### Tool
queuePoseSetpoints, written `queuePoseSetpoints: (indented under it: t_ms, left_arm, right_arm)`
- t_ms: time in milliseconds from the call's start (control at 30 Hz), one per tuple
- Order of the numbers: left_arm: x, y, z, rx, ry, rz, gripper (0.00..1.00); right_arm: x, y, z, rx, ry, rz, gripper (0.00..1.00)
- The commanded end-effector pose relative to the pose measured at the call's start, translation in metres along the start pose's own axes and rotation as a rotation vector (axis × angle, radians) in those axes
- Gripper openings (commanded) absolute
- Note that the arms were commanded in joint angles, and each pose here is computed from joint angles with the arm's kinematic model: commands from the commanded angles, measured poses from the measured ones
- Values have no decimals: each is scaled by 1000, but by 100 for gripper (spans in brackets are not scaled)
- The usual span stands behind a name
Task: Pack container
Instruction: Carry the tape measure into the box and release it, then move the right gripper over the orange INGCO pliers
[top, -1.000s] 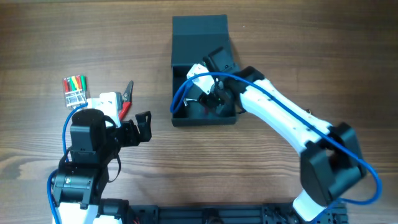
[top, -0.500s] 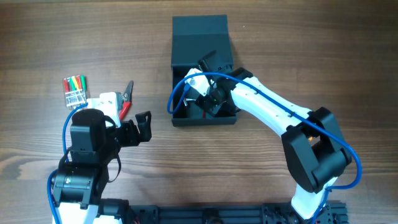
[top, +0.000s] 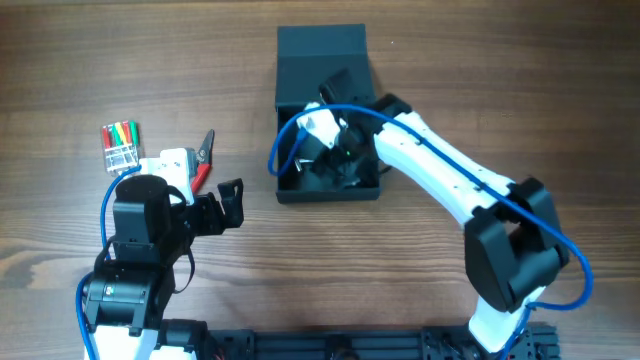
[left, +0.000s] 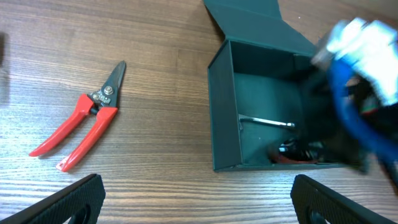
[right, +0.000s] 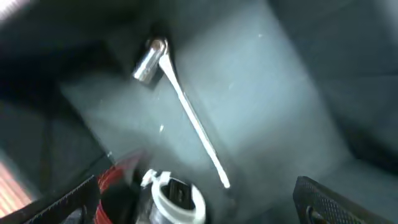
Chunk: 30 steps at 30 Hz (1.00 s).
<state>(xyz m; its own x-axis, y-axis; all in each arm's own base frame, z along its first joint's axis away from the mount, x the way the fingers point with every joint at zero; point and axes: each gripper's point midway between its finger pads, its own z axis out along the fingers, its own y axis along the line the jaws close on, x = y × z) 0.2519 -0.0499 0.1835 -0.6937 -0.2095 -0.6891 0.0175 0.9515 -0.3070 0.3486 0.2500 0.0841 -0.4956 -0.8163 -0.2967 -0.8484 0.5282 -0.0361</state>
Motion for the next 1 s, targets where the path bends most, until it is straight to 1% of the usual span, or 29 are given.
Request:
queuePoseSetpoints:
  t_ms: [0, 33, 100, 167, 200, 333, 433, 533, 667, 800, 967]
  left_arm:
    - [-10, -2, -6, 3, -31, -7, 100]
    - [-10, -2, -5, 3, -31, -7, 100]
    - [-10, -2, -5, 3, -30, -7, 100]
    - [-10, -2, -6, 3, -31, -7, 100]
    - [-10, -2, -6, 3, -31, -7, 100]
    - [-10, -2, -5, 2, -30, -8, 100]
    - [-10, -2, -5, 2, -30, -8, 100]
    - [-10, -2, -5, 2, -30, -8, 100]
    - [-10, -2, -5, 2, -31, -7, 100]
    - [-10, -2, -5, 2, -31, -7, 100]
    - [-11, -2, -6, 3, -34, -7, 100]
  right_arm:
    - [-62, -34, -128, 175, -267, 98, 100]
    - [-66, -47, -154, 231, -305, 175, 100]
    - [-54, -79, -208, 368, -361, 403, 100]
    - [-25, -102, -245, 449, -376, 624, 100]
    - [-8, -109, -258, 461, -378, 717, 100]
    - [65, -127, -292, 501, -349, 1039, 100]
    - [115, -129, -305, 526, -287, 1205, 100]
    - [141, -124, -306, 515, -224, 1252, 100]
    - [156, -115, -289, 495, -114, 1230, 100]
    - [175, -107, -242, 458, 22, 1221, 100]
    - [188, -96, -165, 338, 92, 1125, 100]
